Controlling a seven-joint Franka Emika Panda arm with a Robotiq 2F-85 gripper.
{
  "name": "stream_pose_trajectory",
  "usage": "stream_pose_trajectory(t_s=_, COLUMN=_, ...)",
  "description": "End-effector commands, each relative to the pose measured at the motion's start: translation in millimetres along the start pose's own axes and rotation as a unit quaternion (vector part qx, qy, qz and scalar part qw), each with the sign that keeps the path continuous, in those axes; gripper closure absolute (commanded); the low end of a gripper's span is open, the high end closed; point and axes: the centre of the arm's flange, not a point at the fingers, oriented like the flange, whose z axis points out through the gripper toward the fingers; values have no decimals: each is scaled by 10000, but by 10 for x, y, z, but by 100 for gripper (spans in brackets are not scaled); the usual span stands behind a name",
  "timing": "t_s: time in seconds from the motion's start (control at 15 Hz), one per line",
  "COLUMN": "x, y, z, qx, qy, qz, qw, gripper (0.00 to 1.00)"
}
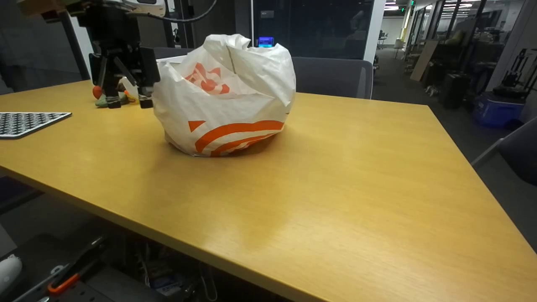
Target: Remove the t-shirts from the plastic bag and put them on the table.
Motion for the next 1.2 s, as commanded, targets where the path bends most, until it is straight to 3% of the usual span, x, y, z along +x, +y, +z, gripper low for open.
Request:
stream_pose_trajectory(t_s=0.0, x=99, y=-74, z=-318, qx=-93, qy=473, qz=177, qw=9987, gripper=0)
stream_pose_trajectory(t_s=0.33, x=368, y=114, z=-996, qx=-297, qy=1417, qz=902, qw=9853, gripper=0)
stream_pose_trajectory(t_s=0.53, x=457, y=182, z=-1153, qx=-3, qy=1509, qz=1459, qw=9777, gripper=0)
stream_pose_trajectory(t_s=0.87, x=534, y=371, z=-780, qx=16, qy=1202, qz=2081, qw=9707, gripper=0)
stream_pose_trajectory(t_s=1.13, x=606, y=590, z=-715, qx=-18, qy=1689, qz=2560, qw=9518, gripper=0)
